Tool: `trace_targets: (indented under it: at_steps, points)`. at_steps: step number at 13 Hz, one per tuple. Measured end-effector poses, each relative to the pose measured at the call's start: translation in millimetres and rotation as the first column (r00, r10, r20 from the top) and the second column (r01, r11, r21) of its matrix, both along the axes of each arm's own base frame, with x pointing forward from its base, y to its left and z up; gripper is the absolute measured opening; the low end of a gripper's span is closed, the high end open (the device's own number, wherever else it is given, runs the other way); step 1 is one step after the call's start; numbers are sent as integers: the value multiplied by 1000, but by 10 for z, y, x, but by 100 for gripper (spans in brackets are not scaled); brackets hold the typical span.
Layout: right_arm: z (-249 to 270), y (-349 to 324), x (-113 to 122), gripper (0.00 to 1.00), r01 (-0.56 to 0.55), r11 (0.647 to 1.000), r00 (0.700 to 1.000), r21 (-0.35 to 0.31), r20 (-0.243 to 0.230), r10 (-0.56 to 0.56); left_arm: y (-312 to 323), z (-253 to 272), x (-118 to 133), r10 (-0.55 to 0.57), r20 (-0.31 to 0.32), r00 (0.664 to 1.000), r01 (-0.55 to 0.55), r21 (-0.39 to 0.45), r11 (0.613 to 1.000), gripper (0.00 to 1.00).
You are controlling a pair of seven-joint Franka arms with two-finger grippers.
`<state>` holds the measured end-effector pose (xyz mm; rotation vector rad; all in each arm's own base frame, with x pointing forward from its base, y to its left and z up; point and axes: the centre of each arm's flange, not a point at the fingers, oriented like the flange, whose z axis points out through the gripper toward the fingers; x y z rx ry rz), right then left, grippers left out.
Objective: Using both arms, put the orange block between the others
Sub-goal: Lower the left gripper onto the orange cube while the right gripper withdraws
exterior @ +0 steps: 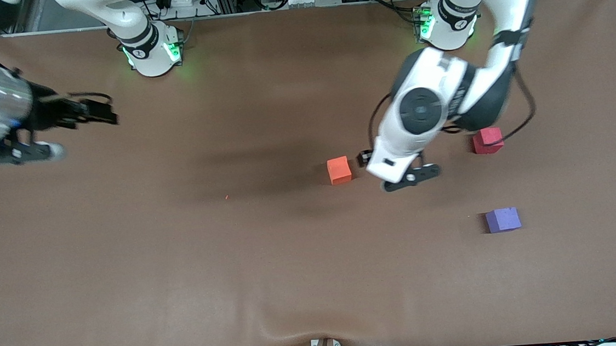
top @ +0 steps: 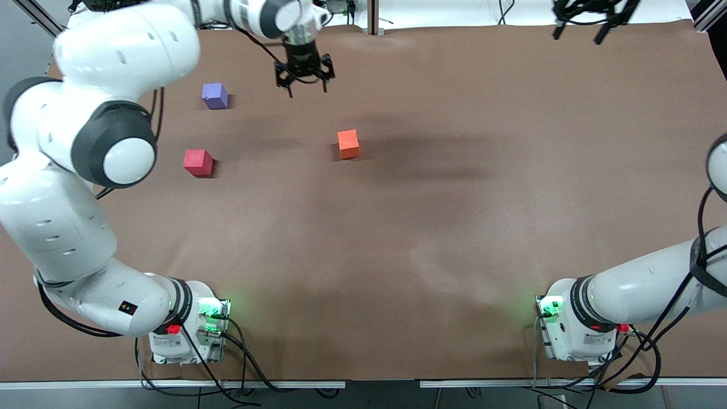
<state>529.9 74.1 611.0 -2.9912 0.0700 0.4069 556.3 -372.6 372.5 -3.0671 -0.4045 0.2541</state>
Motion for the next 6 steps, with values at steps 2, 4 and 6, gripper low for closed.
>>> trace_targets:
  at_steps: [2, 4, 6]
  points:
    - [180, -233, -173, 100, 19, 1000, 1000, -25, 22, -18, -344, -361, -126, 33, 10, 999, -34, 6, 999, 100]
    - [258, -473, -258, 100, -3, 998, 999, -61, 39, 6, -557, -705, -213, 24, 13, 1000, -24, 7, 1000, 100]
    - [276, -711, -275, 100, -69, 993, 996, -96, 49, 74, -644, -972, -221, 19, 20, 1000, -19, -5, 1000, 100]
